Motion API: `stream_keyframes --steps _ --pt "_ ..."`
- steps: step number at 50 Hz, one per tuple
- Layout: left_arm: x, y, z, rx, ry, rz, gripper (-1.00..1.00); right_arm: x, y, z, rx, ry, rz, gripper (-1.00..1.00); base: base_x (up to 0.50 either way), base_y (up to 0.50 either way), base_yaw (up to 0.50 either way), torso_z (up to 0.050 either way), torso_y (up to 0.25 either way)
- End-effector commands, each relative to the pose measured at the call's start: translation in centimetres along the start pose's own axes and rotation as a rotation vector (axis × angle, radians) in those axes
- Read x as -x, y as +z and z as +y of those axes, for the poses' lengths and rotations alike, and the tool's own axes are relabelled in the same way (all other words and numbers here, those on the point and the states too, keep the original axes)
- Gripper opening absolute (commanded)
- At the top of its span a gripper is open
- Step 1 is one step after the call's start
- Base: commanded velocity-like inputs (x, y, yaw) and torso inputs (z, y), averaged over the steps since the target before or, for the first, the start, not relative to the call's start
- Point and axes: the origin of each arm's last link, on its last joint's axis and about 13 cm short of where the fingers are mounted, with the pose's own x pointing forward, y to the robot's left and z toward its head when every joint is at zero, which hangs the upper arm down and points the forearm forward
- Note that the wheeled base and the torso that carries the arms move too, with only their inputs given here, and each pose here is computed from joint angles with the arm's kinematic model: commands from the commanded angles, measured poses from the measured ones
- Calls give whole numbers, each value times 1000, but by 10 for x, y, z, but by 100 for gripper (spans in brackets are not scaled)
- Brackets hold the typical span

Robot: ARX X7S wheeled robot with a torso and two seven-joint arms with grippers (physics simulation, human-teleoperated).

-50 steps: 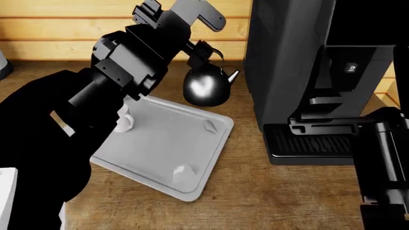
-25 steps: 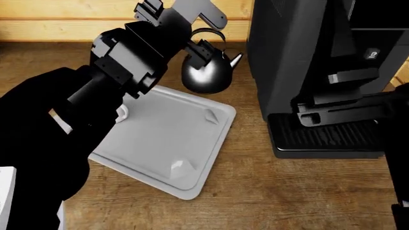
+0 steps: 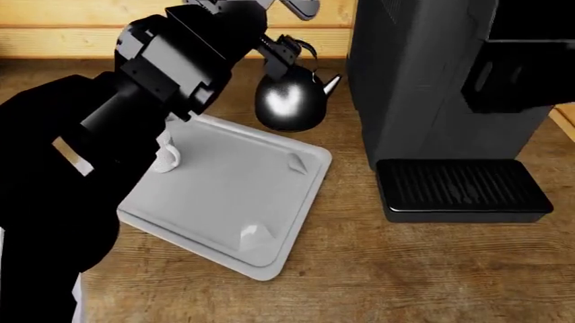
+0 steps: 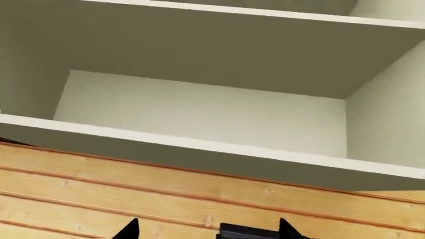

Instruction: Pick the kettle from the counter and place it on the tray. Then pick the mug from the cabinet and place it on the tray. Then close the cabinet doors.

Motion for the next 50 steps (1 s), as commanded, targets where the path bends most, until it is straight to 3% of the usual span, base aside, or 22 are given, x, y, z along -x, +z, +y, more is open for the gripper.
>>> stream_keyframes --steps 1,19,32,33,50 --pt "4 15 10 -7 19 -31 100 14 4 -13 -45 -45 -98 100 0 0 0 0 0" --pt "2 10 3 -26 0 -34 100 14 2 -13 -53 -43 -96 100 0 0 0 0 -208" --pt "2 11 4 -3 11 -39 100 15 0 -13 -62 -38 -91 100 0 0 0 0 0" --pt "2 11 4 1 14 -43 -100 15 0 -13 -63 -38 -91 100 0 0 0 0 0" --pt "0 5 1 15 19 -50 -100 15 -2 -14 -67 -37 -88 100 0 0 0 0 0"
